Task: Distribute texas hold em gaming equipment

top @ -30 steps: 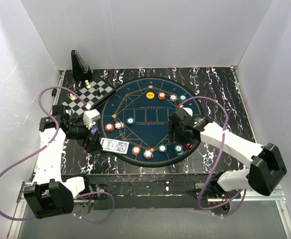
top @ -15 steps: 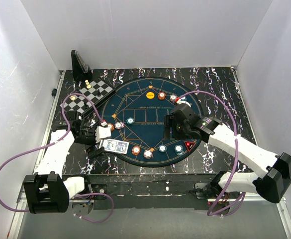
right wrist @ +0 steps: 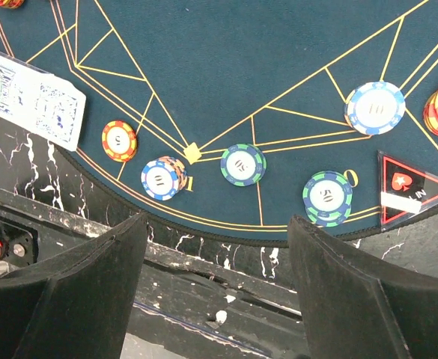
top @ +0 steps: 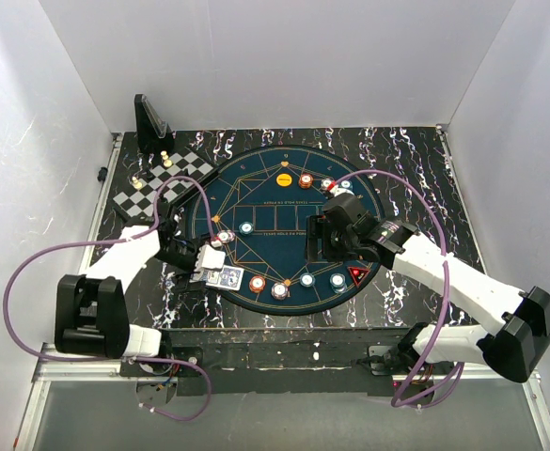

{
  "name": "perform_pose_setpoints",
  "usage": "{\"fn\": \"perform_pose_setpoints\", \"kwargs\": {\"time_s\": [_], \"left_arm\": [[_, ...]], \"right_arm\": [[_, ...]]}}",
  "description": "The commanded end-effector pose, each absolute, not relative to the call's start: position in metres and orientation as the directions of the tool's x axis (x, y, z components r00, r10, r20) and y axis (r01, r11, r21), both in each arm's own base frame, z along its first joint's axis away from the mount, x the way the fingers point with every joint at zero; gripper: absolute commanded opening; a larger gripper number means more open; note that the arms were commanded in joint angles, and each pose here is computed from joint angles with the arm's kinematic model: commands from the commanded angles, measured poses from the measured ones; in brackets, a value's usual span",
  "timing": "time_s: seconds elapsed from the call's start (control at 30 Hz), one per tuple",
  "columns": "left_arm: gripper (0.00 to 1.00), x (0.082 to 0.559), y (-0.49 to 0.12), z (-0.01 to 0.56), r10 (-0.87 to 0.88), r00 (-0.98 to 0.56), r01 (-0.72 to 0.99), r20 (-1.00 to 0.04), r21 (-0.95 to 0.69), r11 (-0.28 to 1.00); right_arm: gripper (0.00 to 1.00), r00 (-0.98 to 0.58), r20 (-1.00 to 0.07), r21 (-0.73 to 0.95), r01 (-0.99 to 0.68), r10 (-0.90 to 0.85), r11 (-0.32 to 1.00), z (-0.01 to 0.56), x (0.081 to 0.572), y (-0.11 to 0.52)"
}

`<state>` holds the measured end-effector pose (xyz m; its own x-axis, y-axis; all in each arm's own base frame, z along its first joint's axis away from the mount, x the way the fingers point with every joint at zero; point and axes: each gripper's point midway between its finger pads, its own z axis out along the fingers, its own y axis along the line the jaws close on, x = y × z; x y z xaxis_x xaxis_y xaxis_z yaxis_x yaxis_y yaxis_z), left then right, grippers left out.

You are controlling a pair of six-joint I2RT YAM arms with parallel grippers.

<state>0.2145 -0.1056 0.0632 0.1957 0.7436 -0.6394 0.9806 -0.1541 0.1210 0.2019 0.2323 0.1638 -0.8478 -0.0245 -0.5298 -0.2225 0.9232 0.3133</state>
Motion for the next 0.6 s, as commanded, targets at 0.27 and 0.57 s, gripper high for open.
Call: {"fn": "perform_pose_setpoints", "kwargs": {"time_s": [0.27,0.57], "left_arm": [[1.00,0.226,-0.111,0.049,0.773,0.263,0.961,-0.577,0.088,-0.262],[1.00,0.241,-0.116,0.051,0.774,0.224,0.974,-0.592,0.097,-0.207]], "right_arm": [[0.82,-0.808,-0.588,0.329,-0.291,-0.046,0.898,0.186,0.212,0.244],[0.82,-0.816,-0.575,0.341,-0.299,-0.054,0.891,0.184,0.210,0.248]]}}
